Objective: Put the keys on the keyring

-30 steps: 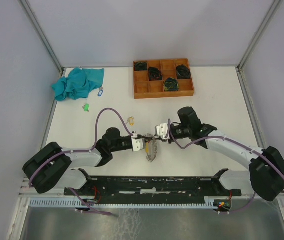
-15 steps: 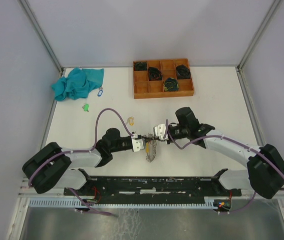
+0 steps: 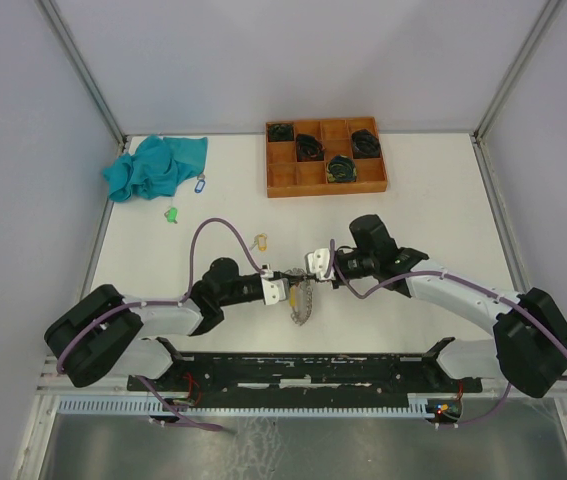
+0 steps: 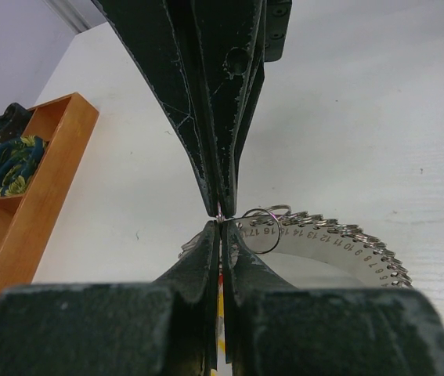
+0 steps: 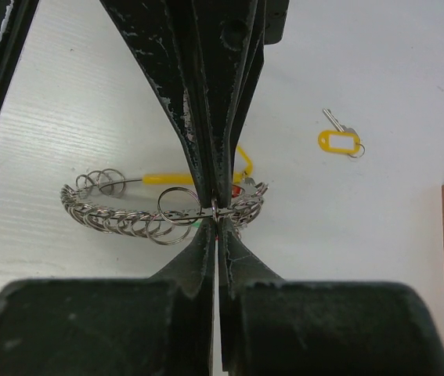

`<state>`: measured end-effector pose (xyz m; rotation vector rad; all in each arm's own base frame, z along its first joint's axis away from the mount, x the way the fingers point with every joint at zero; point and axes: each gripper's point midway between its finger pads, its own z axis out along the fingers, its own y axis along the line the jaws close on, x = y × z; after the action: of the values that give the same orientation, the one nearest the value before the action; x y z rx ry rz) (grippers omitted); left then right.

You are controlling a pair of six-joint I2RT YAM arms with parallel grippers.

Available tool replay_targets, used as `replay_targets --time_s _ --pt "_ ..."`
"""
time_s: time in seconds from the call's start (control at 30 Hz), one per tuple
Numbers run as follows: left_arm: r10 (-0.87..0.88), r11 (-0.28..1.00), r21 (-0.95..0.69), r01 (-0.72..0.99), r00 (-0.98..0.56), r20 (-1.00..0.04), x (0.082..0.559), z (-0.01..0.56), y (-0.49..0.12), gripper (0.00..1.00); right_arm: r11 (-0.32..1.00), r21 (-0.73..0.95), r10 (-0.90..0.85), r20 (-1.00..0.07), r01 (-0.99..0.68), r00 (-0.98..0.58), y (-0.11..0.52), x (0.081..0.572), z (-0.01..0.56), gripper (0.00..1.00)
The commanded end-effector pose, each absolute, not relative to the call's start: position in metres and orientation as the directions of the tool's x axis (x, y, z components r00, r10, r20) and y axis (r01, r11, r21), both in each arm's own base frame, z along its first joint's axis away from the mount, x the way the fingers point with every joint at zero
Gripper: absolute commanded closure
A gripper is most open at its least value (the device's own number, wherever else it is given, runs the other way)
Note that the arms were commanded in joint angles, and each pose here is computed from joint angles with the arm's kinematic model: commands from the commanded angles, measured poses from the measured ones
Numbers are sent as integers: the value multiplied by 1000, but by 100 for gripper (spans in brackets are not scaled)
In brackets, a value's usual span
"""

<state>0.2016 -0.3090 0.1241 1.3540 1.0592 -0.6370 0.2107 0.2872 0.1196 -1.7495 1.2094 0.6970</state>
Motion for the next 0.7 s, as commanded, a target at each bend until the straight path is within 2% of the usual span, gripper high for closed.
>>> replay_targets --time_s 0.0,0.1,0.17,0.27,0.67 --pt "130 196 531 825 514 -848 204 152 -313 97 -107 -402 -411 -815 -909 409 294 222 147 99" --pt "115 210 528 823 516 -849 203 155 -312 97 -100 -415 -396 -817 -904 419 294 222 153 96" --pt "101 225 525 821 517 -850 203 157 -311 97 -106 -414 -383 -822 -904 421 295 220 154 88" --pt "74 246 518 819 517 -853 203 162 -310 97 -115 -406 -374 -828 -906 419 296 217 152 81" --pt "32 271 507 818 519 -854 200 168 -308 97 -105 -398 -356 -841 -911 408 294 217 152 81"
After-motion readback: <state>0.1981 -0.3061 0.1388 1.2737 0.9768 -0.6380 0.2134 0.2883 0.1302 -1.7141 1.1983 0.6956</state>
